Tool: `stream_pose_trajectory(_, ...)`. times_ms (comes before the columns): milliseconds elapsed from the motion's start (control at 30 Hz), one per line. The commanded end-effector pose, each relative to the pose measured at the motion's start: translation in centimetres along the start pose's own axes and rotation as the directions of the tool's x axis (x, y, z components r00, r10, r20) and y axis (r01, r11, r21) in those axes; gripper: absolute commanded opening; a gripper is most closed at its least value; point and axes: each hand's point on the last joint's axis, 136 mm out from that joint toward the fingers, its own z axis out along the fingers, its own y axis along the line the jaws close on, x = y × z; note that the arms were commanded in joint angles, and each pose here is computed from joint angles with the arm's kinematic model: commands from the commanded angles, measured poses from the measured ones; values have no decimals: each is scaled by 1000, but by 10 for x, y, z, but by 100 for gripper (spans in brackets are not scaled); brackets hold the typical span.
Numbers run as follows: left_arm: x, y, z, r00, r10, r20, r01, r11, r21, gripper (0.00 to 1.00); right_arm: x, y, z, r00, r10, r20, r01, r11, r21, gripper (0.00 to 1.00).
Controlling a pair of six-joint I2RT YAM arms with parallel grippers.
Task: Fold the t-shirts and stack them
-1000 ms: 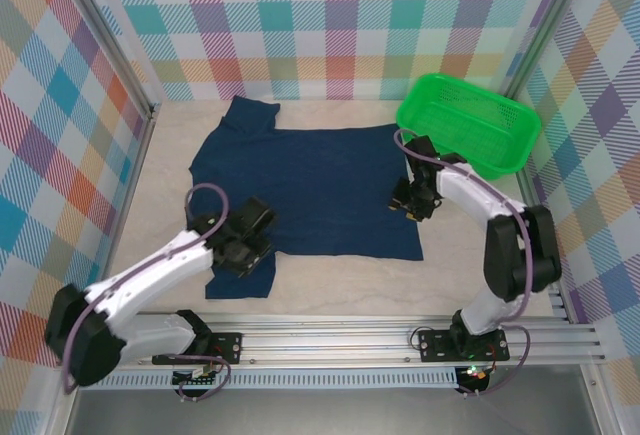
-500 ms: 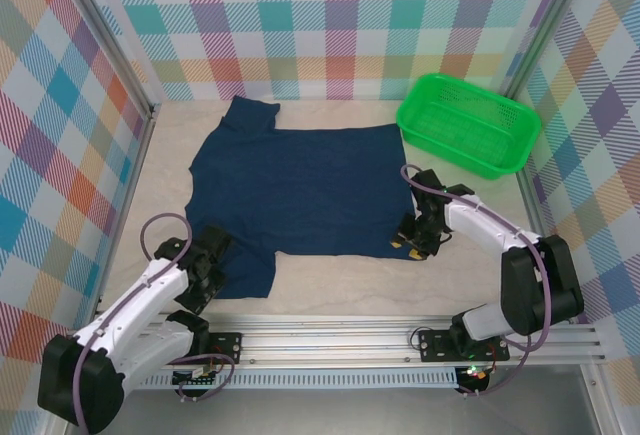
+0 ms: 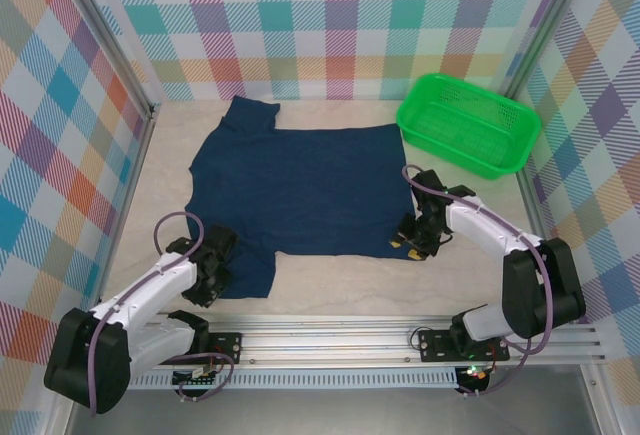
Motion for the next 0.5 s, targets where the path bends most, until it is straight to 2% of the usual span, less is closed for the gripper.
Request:
stream_pose_trajectory(0,4,-2,10,1000,5,-29,-6,1000,-7,16,6,-5,1,1000,18,-12,-18,1000,9,44)
stream_pose_trajectory(133,3,-3,7,1000,14,-25,-14,1000,-8,0,4,-7,2,1000,23,-3,-23,1000,20,44)
stream_pose_trajectory(300,13,2,-19,999,29,-14,-29,1000,7,0,0,-15,-3,998,55,33,-57,996,65,44)
stream_pose_trajectory(467,40,10,-28,999,36,-41,-36,999,20,0,-2,-30,6,986,165,40,-167,983,78,45)
